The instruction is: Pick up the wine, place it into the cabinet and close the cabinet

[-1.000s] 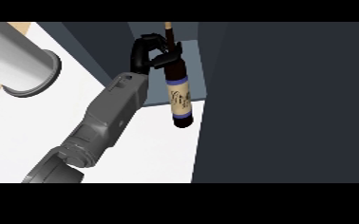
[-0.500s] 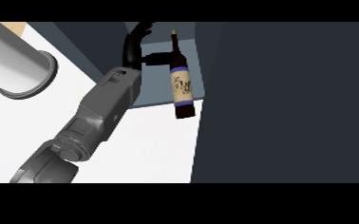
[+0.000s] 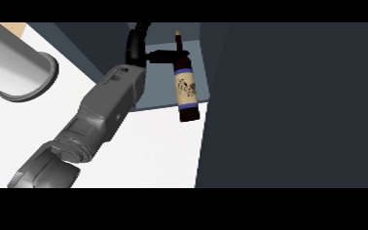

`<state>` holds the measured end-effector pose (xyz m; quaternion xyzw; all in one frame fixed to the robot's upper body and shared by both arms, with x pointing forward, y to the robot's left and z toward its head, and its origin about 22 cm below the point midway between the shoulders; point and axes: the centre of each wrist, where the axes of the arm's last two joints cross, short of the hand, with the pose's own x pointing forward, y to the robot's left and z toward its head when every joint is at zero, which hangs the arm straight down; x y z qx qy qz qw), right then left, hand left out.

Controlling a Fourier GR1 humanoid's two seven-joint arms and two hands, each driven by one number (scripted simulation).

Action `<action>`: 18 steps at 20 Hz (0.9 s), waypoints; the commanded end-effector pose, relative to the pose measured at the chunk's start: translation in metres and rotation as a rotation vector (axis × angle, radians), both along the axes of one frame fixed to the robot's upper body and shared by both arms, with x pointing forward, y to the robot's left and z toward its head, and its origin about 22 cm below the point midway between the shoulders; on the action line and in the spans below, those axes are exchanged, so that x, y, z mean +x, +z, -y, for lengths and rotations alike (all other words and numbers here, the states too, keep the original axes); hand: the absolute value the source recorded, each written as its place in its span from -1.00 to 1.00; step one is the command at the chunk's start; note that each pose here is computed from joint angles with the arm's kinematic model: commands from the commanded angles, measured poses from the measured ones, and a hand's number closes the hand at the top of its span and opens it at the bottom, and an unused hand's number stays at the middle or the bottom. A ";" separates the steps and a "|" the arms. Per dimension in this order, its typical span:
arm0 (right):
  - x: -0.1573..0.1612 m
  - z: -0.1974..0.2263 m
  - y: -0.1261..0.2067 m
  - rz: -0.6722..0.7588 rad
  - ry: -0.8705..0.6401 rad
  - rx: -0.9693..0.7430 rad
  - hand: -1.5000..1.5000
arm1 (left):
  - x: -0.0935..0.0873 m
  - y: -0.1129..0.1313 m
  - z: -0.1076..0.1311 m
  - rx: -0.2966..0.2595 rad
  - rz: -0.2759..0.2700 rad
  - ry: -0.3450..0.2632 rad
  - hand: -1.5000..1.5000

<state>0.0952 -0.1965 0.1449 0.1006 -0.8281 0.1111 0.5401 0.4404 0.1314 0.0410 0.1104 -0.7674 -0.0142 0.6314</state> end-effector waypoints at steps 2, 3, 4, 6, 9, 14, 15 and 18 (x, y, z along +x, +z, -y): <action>-0.016 0.001 0.025 0.009 0.031 0.094 -1.00 | 0.002 0.008 0.009 -0.155 0.066 -0.081 1.00; -0.021 0.006 0.033 0.009 0.033 0.075 -1.00 | 0.007 0.018 0.003 -0.160 0.074 -0.102 1.00; -0.020 0.008 0.032 -0.009 0.032 0.066 -1.00 | -0.001 0.009 0.024 -0.165 0.083 -0.136 1.00; -0.016 0.003 0.028 -0.006 0.035 0.075 -1.00 | 0.007 0.024 0.016 -0.215 0.102 -0.197 1.00; -0.025 0.010 0.040 0.001 0.036 0.063 -1.00 | 0.004 0.024 0.034 -0.250 0.105 -0.244 1.00; -0.029 0.011 0.038 -0.022 -0.005 0.076 -1.00 | 0.007 0.027 0.024 -0.268 0.078 -0.292 -1.00; -0.028 0.012 0.041 -0.008 0.013 0.069 -1.00 | -0.007 0.003 0.039 -0.274 0.075 -0.292 -1.00; -0.036 0.010 0.042 -0.028 -0.002 0.065 -1.00 | 0.001 0.026 0.050 -0.295 0.055 -0.299 -1.00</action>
